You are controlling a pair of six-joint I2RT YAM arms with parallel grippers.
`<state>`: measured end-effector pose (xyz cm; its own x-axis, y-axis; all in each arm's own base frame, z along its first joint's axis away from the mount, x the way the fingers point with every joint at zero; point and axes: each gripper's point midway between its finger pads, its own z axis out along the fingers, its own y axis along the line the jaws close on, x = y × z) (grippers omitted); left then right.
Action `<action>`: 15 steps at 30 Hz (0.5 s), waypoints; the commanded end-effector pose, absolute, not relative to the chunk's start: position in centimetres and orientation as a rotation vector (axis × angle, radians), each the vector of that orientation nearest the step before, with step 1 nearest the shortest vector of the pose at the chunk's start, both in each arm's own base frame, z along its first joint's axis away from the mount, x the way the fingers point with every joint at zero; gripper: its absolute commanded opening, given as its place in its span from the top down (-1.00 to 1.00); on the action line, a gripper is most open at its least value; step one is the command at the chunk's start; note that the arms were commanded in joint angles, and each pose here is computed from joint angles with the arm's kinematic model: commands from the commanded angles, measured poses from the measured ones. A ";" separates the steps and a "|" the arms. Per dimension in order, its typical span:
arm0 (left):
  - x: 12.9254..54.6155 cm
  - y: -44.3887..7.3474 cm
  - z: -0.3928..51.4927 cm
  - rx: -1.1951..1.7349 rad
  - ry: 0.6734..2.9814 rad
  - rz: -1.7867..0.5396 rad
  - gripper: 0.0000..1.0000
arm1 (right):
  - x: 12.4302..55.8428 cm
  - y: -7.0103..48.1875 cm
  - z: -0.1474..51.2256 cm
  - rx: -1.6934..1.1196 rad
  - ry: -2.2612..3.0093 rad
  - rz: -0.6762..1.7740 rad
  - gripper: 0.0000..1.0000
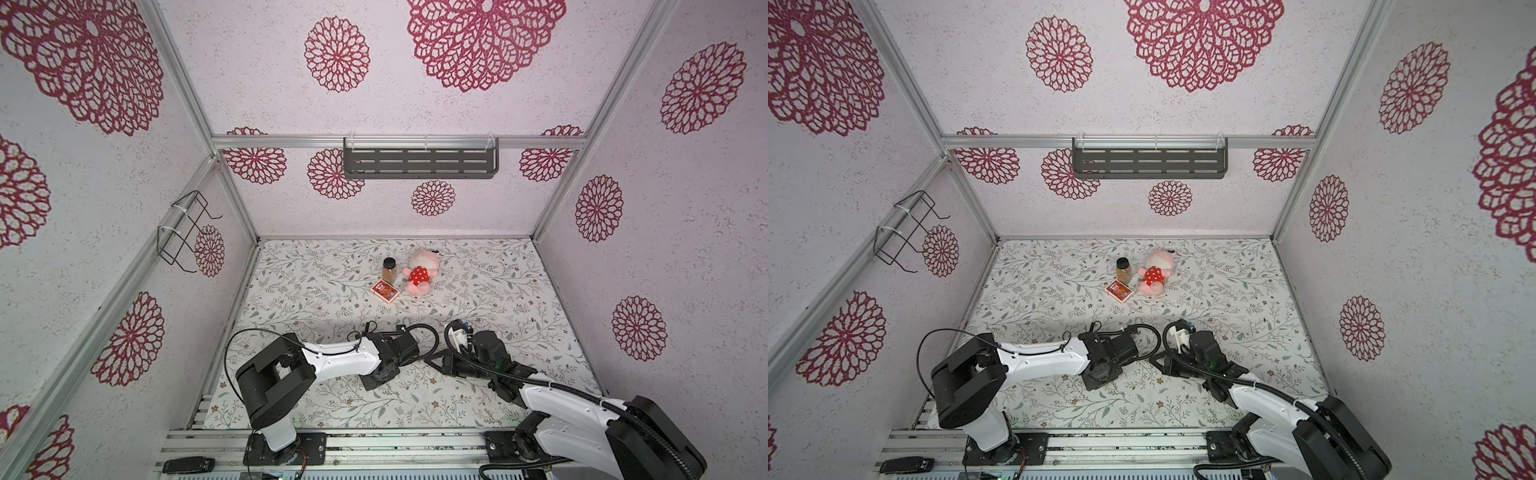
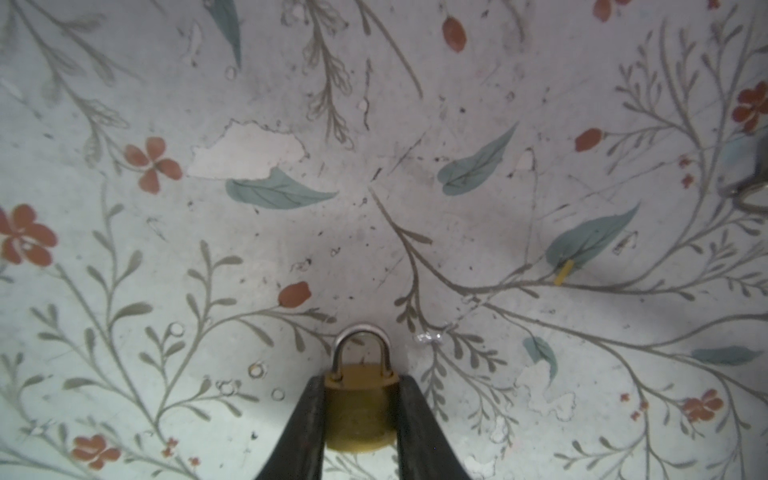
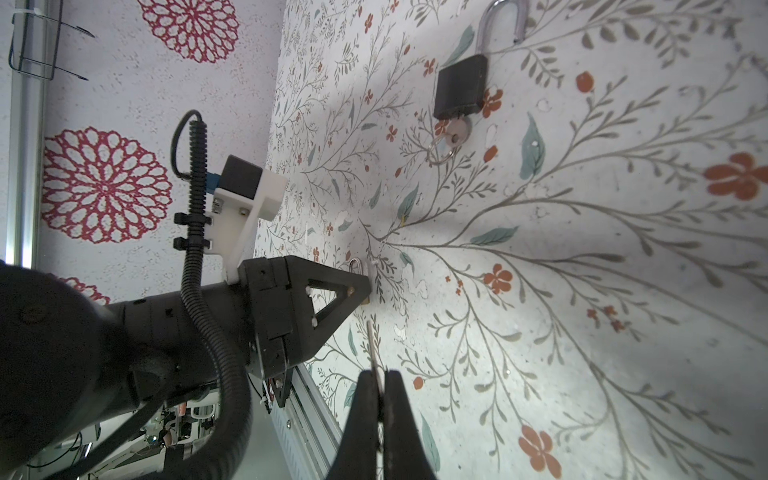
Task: Unlock with the key
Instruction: 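Close the left gripper on the brass padlock body and lift it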
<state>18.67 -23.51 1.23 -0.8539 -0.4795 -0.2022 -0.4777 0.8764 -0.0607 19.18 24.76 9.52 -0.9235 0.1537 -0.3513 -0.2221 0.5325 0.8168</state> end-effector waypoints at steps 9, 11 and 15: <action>20.4 -23.4 4.9 -0.856 2.715 -0.222 0.60 | 19.7 24.5 9.9 -0.103 2.418 1.264 1.00; 20.8 -23.2 5.8 -0.888 2.678 -0.270 0.63 | 19.7 24.5 10.0 -0.099 2.417 1.259 1.00; 21.7 -22.8 7.7 -0.976 2.596 -0.385 0.69 | 19.6 25.5 10.7 -0.102 2.395 1.235 1.00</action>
